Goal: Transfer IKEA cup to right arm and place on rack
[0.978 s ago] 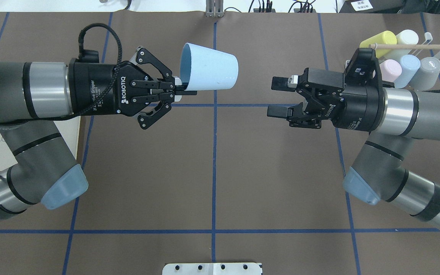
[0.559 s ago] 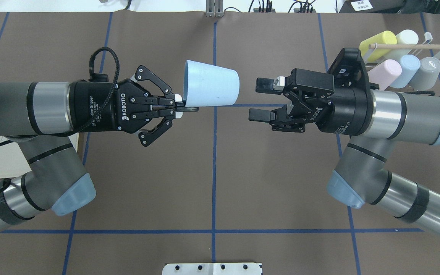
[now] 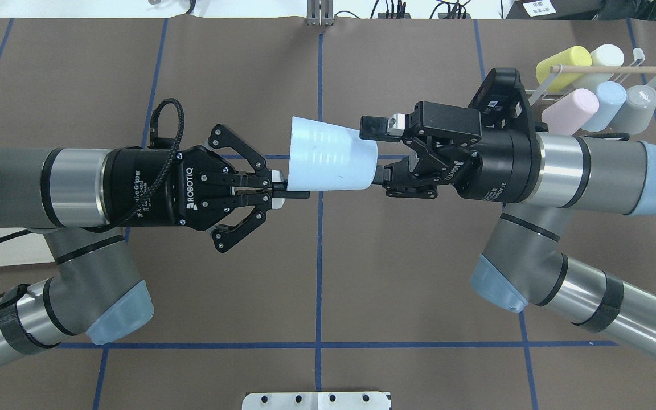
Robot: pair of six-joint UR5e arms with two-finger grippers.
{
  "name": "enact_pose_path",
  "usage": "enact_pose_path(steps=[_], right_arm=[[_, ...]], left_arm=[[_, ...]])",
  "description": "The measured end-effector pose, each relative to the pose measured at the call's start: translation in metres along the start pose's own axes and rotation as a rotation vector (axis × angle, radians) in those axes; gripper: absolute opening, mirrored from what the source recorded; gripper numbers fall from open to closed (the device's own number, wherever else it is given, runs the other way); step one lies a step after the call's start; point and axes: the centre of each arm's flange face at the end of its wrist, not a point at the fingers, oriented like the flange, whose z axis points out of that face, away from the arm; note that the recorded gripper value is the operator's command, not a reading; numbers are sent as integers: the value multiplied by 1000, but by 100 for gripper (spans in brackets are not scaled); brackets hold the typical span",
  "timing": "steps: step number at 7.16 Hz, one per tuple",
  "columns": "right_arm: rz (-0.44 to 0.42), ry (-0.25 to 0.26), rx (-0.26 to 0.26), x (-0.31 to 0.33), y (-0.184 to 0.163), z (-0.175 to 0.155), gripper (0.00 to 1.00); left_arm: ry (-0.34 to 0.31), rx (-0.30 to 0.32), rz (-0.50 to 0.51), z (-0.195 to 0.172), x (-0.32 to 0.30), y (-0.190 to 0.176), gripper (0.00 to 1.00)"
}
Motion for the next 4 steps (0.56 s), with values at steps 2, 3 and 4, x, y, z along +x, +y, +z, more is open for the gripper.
enact_pose_path(steps=[2, 3, 4], right_arm=[[1, -7, -7, -1, 3, 2, 98], [2, -11, -10, -2, 4, 2, 98], [3, -14, -10, -3, 5, 3, 95]], left_arm=[[0, -6, 0, 0, -1, 1, 0], [0, -9, 1, 0, -1, 1, 0], [0, -10, 1, 0, -1, 1, 0]])
